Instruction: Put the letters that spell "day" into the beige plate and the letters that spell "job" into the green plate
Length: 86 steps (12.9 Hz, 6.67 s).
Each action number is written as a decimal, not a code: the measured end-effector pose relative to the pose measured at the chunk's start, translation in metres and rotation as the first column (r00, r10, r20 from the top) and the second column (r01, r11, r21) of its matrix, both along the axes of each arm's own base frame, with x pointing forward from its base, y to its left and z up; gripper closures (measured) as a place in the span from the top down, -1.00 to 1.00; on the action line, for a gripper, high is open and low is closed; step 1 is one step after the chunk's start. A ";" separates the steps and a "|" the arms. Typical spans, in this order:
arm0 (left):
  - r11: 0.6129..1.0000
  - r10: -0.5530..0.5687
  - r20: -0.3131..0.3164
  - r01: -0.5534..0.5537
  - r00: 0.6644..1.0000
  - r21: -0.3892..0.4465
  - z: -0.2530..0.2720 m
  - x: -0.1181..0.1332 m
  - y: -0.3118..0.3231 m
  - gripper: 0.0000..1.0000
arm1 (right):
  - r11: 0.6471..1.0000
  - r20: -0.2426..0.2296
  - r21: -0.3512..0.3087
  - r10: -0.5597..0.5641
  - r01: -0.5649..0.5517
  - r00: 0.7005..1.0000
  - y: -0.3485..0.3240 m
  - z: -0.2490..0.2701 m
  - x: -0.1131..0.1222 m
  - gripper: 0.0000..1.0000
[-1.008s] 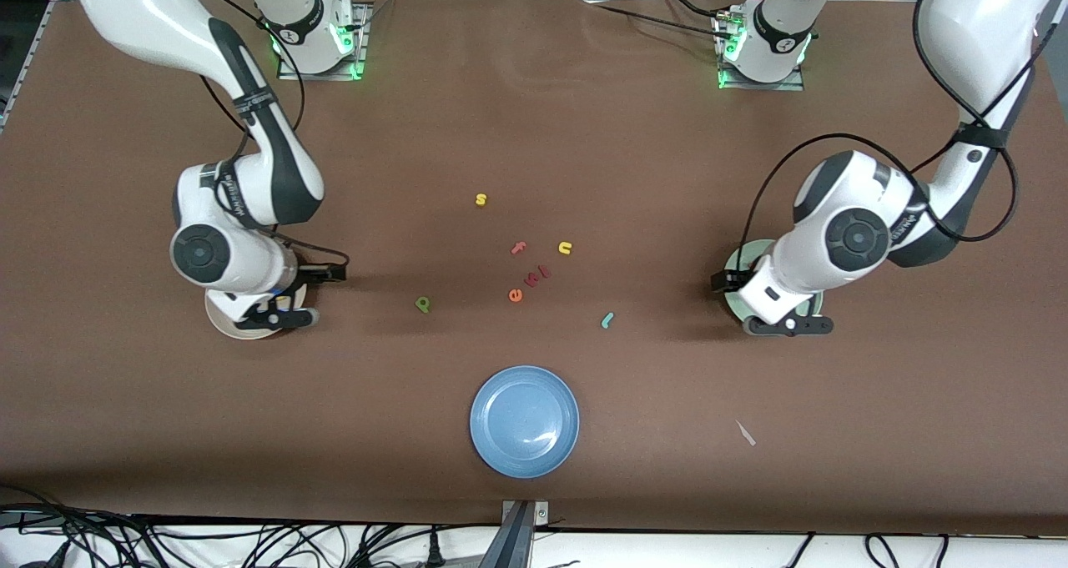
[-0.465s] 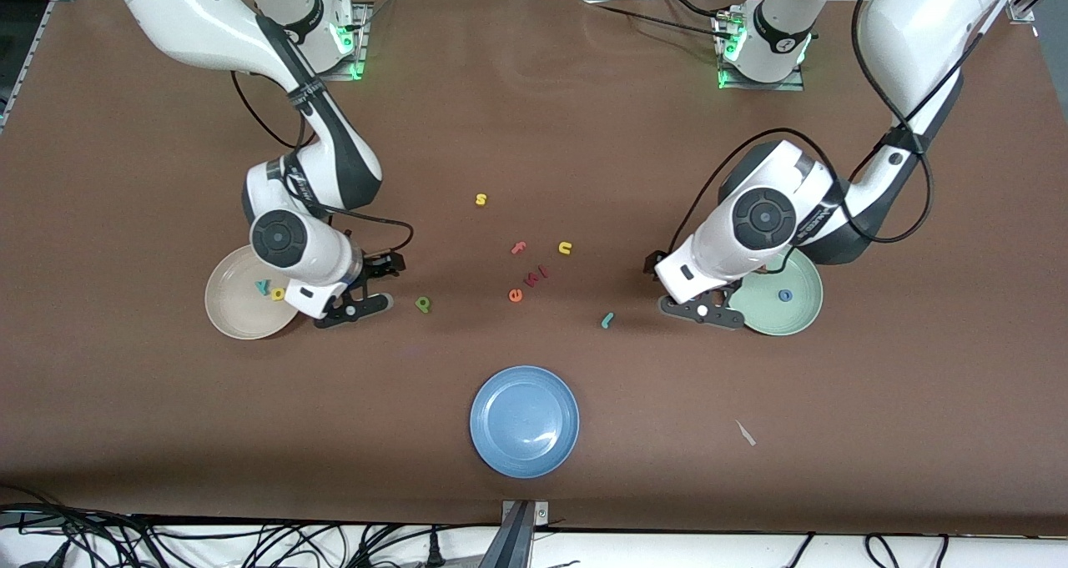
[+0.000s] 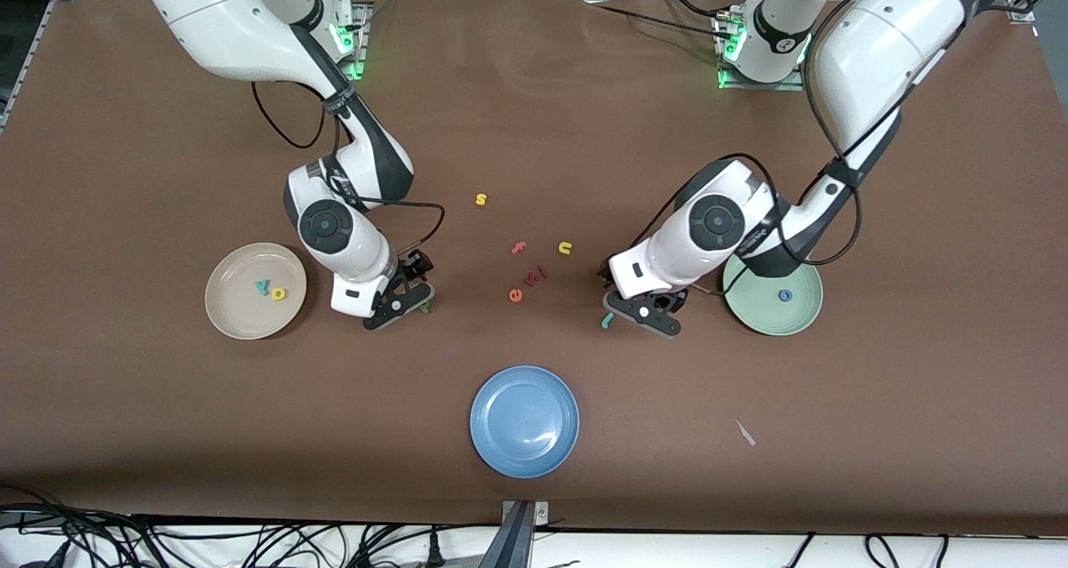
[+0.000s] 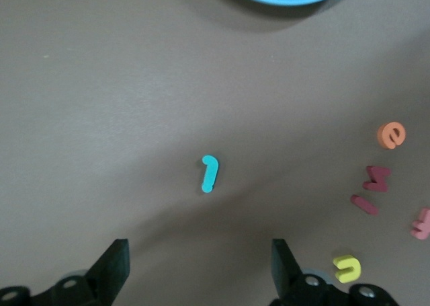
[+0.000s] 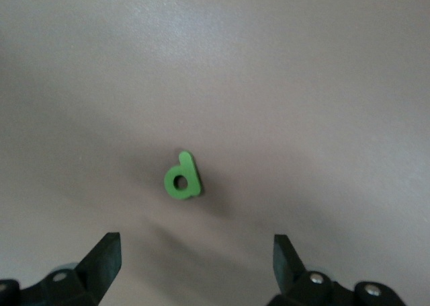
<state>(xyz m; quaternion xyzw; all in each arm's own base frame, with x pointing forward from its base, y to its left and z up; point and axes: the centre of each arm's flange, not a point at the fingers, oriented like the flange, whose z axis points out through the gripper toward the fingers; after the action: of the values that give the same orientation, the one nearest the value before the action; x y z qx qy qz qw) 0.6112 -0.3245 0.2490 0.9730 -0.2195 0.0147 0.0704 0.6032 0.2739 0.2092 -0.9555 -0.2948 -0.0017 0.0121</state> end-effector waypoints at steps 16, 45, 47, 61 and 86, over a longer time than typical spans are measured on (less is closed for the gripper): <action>0.993 -0.116 0.111 0.114 0.987 0.029 -0.063 0.003 -0.021 0.12 | 0.996 0.077 0.033 0.080 -0.083 0.994 0.013 -0.030 0.006 0.56; 0.957 -0.154 0.047 0.138 0.987 0.254 0.032 0.052 0.089 -0.84 | 0.996 -0.005 -0.026 0.085 -0.085 0.996 0.007 -0.010 0.024 -0.44; 0.949 -0.197 0.011 0.188 0.980 0.251 0.038 0.067 0.149 -0.84 | 0.997 -0.040 -0.049 0.055 -0.057 0.998 -0.012 -0.005 0.033 -0.44; 0.944 -0.223 -0.244 0.271 0.944 0.187 -0.051 0.009 0.224 -0.84 | 0.943 -0.252 -0.199 -0.313 0.268 0.916 -0.256 0.029 0.056 -0.22; 0.990 0.082 -0.206 -0.055 0.975 0.130 0.218 0.038 0.232 1.00 | 0.864 -0.046 -0.147 -0.492 0.481 0.870 -0.161 0.327 -0.005 1.00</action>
<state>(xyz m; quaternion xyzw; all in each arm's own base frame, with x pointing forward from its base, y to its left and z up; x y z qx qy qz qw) 0.6490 -0.0924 0.4665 0.9785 -0.1775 -0.0998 0.0327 0.5984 0.1125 0.5358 -0.9968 -0.0432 0.0540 -0.0393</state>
